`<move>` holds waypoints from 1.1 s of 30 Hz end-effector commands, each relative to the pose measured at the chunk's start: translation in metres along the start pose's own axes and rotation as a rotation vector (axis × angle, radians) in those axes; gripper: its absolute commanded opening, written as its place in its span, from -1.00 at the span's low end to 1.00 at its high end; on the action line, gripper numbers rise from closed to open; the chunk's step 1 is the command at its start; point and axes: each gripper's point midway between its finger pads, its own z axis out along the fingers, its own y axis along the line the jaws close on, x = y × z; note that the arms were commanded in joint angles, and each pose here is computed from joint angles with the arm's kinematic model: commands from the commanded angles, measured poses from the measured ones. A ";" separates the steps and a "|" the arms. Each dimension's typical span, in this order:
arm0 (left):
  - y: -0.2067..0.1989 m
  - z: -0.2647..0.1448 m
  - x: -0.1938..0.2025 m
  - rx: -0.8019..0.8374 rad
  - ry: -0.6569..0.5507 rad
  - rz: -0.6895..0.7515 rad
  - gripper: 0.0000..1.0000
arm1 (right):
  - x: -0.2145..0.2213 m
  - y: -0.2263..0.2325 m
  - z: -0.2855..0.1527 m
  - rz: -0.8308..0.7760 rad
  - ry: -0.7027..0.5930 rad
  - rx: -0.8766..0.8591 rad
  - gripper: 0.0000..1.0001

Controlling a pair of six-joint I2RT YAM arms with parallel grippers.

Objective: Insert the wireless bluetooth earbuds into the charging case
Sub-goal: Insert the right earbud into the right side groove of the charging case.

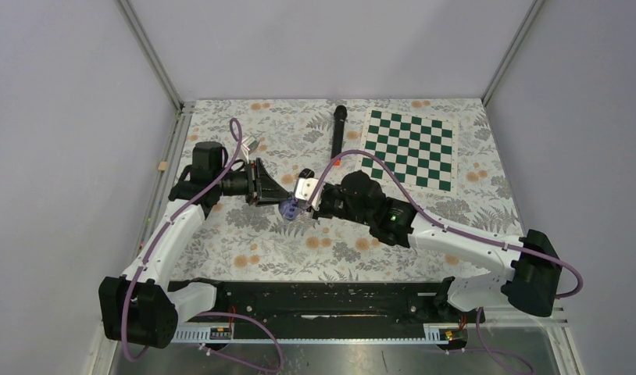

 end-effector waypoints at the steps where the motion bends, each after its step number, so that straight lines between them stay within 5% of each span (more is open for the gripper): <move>1: -0.028 -0.004 -0.007 0.064 -0.001 0.100 -1.00 | -0.003 0.006 0.005 -0.060 0.024 -0.018 -1.00; 18: -0.022 -0.002 -0.009 0.048 -0.007 0.087 -1.00 | -0.017 0.014 -0.004 -0.041 -0.030 0.006 -1.00; 33: -0.025 -0.003 -0.008 0.058 -0.003 0.093 -1.00 | 0.004 0.021 -0.005 -0.183 0.035 0.038 -1.00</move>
